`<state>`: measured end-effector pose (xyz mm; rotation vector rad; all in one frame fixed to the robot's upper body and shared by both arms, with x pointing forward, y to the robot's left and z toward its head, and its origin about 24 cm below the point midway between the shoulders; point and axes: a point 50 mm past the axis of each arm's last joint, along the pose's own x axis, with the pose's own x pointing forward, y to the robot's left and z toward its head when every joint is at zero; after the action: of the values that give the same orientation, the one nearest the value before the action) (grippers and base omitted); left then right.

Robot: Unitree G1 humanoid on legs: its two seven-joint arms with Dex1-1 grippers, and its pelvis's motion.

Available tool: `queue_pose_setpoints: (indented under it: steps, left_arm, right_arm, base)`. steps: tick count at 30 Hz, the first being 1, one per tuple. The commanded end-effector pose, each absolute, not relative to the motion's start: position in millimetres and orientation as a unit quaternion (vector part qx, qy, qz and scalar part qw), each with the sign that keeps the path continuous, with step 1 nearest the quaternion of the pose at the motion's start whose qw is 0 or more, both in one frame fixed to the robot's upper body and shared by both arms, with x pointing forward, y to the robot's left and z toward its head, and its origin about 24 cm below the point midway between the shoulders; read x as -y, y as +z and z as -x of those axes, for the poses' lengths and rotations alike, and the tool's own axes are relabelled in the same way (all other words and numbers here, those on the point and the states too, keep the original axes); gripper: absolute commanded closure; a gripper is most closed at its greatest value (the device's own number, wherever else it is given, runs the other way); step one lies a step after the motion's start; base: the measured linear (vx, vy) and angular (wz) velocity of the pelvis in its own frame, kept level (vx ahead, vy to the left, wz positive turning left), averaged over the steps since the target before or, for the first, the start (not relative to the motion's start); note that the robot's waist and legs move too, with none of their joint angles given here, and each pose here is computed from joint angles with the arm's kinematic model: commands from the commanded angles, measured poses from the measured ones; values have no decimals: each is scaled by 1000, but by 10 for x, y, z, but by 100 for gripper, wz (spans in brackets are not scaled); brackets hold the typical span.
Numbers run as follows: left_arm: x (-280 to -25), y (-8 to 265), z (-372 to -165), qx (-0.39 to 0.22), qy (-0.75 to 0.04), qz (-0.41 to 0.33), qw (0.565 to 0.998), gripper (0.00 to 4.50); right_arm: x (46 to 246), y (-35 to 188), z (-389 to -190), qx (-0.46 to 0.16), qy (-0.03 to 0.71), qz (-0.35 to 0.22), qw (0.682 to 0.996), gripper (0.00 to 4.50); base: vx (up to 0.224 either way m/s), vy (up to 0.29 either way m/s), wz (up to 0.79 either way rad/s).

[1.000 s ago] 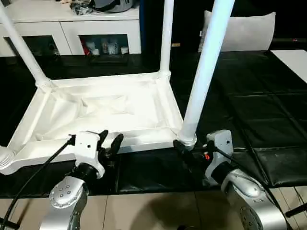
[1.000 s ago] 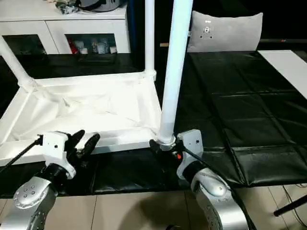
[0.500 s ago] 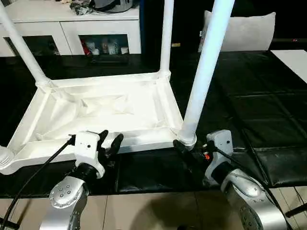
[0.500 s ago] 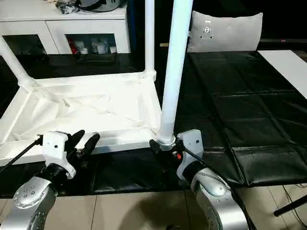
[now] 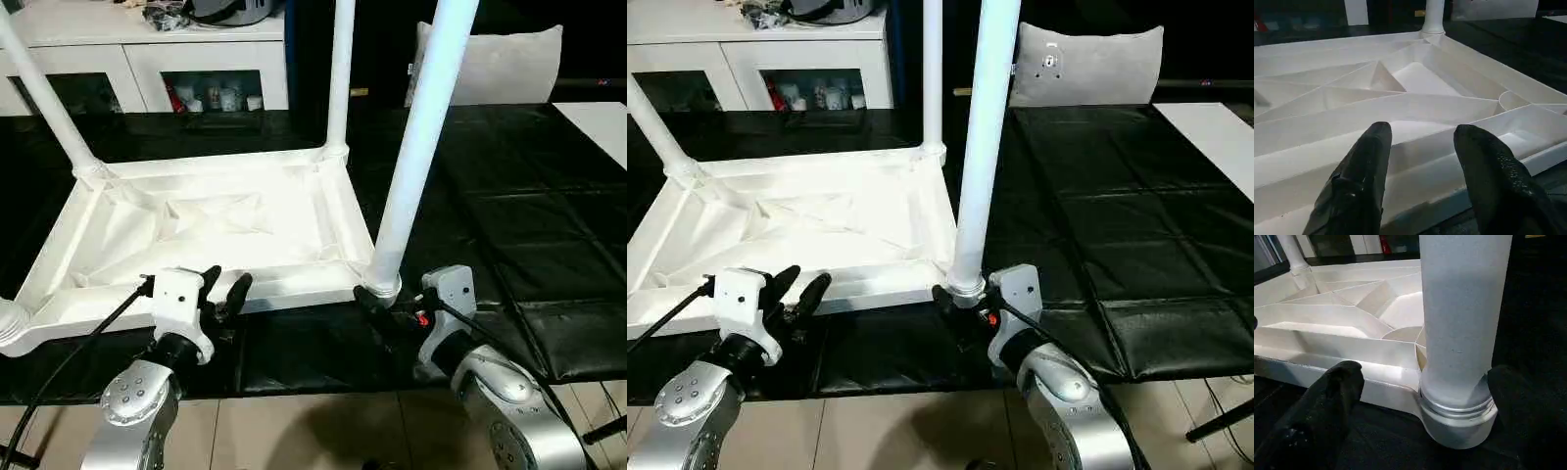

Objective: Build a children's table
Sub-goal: Rotate leg to tighten

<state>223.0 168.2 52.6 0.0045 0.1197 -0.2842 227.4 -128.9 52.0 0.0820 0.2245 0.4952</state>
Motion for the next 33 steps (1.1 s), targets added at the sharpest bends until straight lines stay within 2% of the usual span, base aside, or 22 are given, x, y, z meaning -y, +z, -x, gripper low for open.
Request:
queue_pose_setpoints:
  steps: [1,33]
  left_arm:
    - [-1680,524,-2247,-60,-146,-3,988,180]
    - [-1680,524,-2247,-60,-146,-3,988,180]
  right_arm:
    - [1288,500,-2283,-118,245,-45,961,0]
    - [1288,500,-2283,-118,245,-45,961,0]
  base:
    - [0,0,0]
    - [0,0,0]
